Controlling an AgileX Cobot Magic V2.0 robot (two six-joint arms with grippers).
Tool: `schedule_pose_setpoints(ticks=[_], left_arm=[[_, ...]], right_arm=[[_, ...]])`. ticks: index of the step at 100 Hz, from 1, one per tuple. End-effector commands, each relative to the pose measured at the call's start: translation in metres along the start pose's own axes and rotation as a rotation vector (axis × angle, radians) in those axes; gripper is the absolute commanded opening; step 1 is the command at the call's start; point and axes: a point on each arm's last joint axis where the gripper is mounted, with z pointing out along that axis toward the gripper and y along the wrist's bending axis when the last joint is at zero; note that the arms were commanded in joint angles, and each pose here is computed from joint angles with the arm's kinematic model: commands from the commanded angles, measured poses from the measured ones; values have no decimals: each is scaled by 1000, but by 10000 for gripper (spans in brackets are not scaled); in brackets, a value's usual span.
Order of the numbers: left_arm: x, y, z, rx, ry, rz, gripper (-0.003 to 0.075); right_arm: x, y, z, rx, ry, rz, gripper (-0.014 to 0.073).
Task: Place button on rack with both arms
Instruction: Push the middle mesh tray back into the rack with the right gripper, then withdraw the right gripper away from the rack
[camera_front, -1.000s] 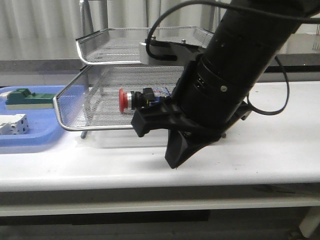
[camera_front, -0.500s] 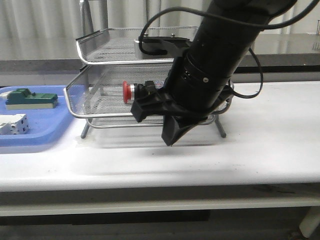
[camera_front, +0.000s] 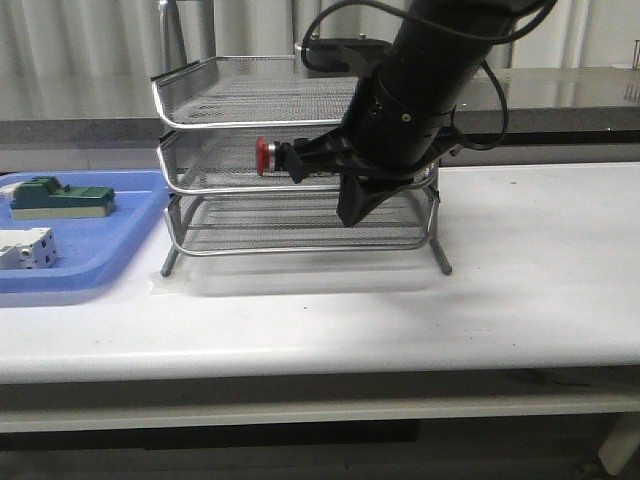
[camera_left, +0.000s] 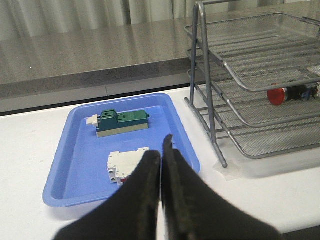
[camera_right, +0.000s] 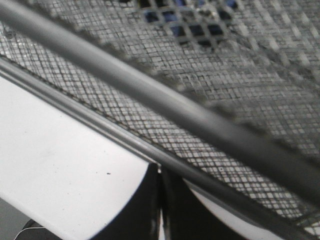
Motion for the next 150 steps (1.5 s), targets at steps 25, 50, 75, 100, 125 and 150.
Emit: schedule_pose_setpoints(ticks=[25, 50, 75, 100, 125, 150], left_arm=[[-16, 3, -1, -27, -99, -20, 4], [-16, 3, -1, -27, -99, -20, 4], [-16, 3, -1, -27, -99, -20, 4], [-16, 3, -1, -27, -99, -20, 4], [-16, 3, -1, -27, -99, -20, 4], [-16, 3, -1, -27, -99, -20, 4]], right_arm=[[-14, 5, -33, -9, -14, -1, -57], [-18, 4, -70, 16, -48, -2, -57], [-9, -6, -131, 147, -155, 2, -57], [23, -19, -186, 304, -254, 36, -57], [66, -31, -234, 379, -333, 117, -57], [113, -45, -272, 451, -400, 203, -57]])
